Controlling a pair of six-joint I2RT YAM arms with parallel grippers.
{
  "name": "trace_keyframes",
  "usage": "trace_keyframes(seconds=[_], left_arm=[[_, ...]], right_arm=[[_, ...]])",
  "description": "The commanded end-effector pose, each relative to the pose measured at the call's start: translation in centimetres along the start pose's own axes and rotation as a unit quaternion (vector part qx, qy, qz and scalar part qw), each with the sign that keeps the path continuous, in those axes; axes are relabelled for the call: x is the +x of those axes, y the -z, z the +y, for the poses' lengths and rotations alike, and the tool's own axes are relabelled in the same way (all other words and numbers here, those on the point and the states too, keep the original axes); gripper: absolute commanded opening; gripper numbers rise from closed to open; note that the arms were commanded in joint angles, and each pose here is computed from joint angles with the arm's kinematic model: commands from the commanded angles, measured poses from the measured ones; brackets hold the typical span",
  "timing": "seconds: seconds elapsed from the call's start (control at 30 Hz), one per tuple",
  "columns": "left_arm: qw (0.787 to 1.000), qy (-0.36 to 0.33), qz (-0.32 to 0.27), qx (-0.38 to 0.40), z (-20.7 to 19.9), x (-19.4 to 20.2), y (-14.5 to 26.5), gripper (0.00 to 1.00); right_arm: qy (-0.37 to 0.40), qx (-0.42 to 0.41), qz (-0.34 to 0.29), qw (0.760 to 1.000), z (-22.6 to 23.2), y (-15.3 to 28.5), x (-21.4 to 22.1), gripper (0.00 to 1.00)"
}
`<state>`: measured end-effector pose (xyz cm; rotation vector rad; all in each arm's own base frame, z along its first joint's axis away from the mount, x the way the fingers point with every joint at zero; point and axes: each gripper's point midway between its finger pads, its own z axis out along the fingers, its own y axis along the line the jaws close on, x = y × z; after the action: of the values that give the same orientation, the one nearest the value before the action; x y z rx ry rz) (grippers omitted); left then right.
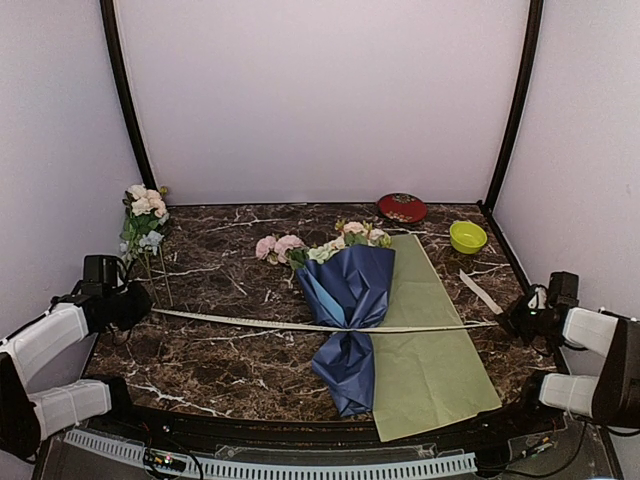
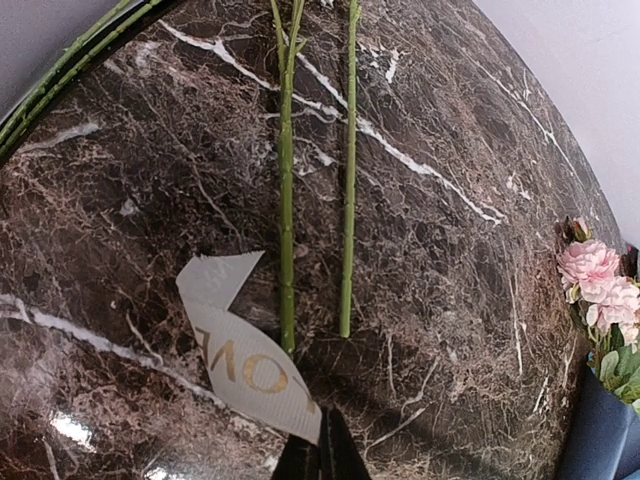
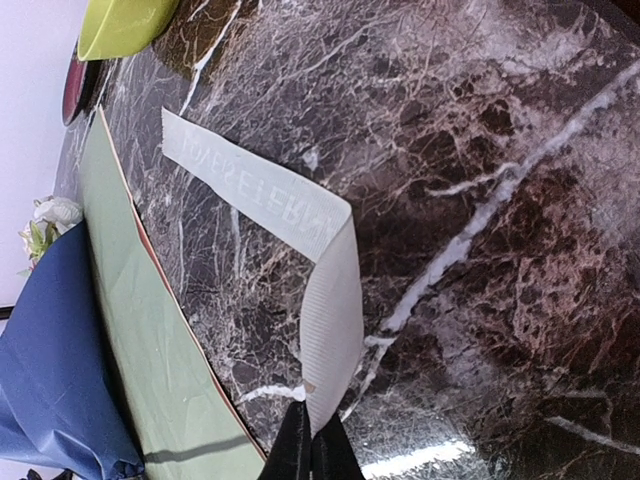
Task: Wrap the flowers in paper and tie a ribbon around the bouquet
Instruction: Tie the ribbon around the folded bouquet.
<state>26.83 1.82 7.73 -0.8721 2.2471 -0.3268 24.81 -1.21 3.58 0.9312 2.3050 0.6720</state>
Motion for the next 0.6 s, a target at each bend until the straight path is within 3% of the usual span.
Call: trace_keyframes(seconds=[0.0,0.17,0.27,0.43,0.57], left_arm=[[0.994,0.01,-0.096,-0.054,1.8,-4.5,1.6,0.0],[0.99,-0.044,-0.106,0.078,-5.3,-4.5,3.2,0.0],[0.983,-0.083,-0.11,0.117,-9.8,-4.0,4.7,0.0],[0.962,-0.129,-0.109,0.214,-17.4,-3.4,7.9,0.0],[0.949,-0.166,-0.107,0.247,-21.5,-2.3,9.5,0.0]], right_arm=[[0.026,0.028,-0.088,0.995,-0.9,0.7,-4.3,0.0],[0.102,-0.009,-0.037,0.994,3.8,0.6,-2.6,0.0],[0.149,0.002,-0.031,0.988,6.3,1.0,-1.4,0.0],[0.164,0.009,0.001,0.986,8.0,1.6,0.8,0.19],[0.187,0.012,0.026,0.982,9.2,1.5,2.5,0.12]])
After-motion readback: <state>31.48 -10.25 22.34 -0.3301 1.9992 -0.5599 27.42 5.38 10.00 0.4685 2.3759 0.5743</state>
